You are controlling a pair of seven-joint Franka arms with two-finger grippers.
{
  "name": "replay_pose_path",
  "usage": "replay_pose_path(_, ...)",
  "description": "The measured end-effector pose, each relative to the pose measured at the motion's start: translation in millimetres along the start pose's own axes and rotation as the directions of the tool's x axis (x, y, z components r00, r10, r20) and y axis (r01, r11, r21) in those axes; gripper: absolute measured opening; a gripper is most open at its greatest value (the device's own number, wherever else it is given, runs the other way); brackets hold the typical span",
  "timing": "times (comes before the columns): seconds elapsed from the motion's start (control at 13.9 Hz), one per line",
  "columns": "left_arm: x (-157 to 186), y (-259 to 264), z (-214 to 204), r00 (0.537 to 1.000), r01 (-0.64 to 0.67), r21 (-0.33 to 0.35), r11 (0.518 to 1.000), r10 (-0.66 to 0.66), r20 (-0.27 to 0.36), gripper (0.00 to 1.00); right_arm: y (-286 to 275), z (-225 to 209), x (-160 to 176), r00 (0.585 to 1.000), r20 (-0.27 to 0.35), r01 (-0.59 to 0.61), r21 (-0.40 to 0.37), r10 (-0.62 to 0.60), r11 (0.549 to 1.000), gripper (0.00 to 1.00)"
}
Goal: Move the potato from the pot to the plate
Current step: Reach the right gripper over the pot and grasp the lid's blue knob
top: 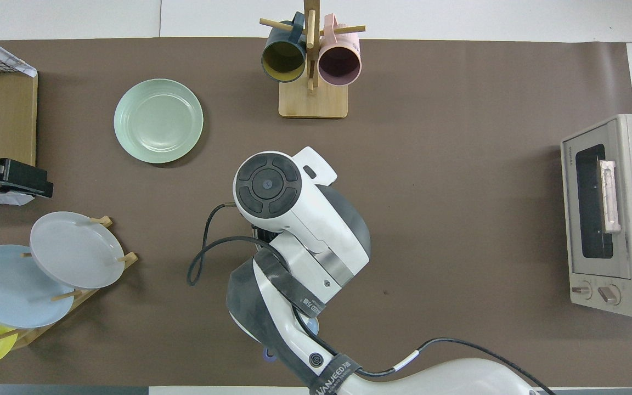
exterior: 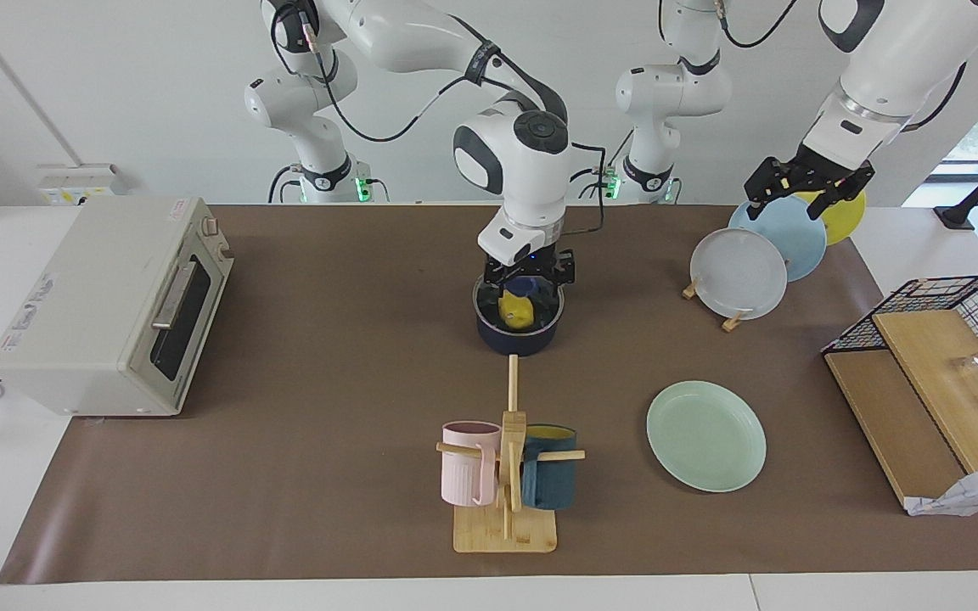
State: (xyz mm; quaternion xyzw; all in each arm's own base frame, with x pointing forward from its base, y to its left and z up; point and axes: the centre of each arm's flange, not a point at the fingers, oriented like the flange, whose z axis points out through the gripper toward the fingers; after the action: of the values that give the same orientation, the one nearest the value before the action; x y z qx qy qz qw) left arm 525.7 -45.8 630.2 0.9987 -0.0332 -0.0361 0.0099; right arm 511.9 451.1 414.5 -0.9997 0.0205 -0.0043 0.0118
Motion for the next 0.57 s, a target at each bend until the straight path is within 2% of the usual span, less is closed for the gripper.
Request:
replay_pose_path(0.29, 0, 0, 0, 1.000, 0.000, 0.000, 1.000, 0.000, 0.000, 1.00, 0, 22, -11, 1.000, 0.008, 0.012, -0.008, -0.012, 1.000, 1.00)
replay_pose_path(0.57, 0, 0, 0, 1.000, 0.000, 0.000, 1.000, 0.000, 0.000, 1.00, 1, 18, -12, 1.000, 0.001, 0.014, -0.009, -0.014, 1.000, 1.00)
